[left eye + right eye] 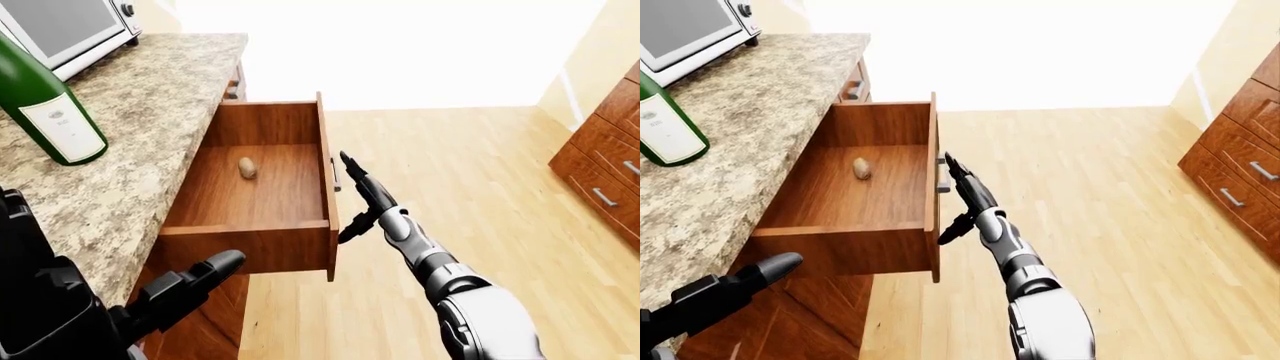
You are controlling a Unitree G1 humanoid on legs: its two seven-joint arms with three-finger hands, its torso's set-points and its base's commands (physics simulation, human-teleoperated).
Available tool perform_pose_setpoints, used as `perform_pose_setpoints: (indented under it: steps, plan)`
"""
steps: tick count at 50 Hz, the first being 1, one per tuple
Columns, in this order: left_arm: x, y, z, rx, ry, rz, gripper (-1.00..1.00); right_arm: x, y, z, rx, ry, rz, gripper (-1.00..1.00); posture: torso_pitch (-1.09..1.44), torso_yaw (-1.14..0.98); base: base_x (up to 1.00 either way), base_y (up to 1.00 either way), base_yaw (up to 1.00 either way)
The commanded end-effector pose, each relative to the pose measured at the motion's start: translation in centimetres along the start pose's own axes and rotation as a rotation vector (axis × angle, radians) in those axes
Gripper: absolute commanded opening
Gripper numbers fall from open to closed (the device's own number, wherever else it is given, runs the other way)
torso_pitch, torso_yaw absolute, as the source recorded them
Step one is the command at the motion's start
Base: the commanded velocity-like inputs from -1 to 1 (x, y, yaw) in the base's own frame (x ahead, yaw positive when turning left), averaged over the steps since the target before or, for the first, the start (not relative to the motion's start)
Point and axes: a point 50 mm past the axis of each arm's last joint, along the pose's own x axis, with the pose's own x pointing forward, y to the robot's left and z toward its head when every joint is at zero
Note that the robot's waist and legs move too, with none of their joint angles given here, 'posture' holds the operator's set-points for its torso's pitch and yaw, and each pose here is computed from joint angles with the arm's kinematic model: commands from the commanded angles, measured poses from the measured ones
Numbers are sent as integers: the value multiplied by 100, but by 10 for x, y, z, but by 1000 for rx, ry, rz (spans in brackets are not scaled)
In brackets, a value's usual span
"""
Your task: Close the right drawer.
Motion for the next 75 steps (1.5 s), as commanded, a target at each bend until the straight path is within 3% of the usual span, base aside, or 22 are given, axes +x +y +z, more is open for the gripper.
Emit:
perform_pose_setpoints:
  steps: [1, 54, 64, 75]
  plan:
    - [2, 5, 6, -7, -37, 30, 100, 11, -8, 32, 7, -147, -25, 100, 0, 0, 0, 0, 0]
    - [3, 5, 4, -5, -32, 34, 100, 19, 19, 59, -1, -218, 82, 100, 0, 0, 0, 0, 0]
    - [3, 6, 4, -4, -33, 36, 100, 19, 24, 64, 20, -244, 152, 100, 0, 0, 0, 0, 0]
    - [4, 7, 4, -4, -31, 38, 100, 20, 25, 68, 25, -255, 173, 100, 0, 0, 0, 0, 0]
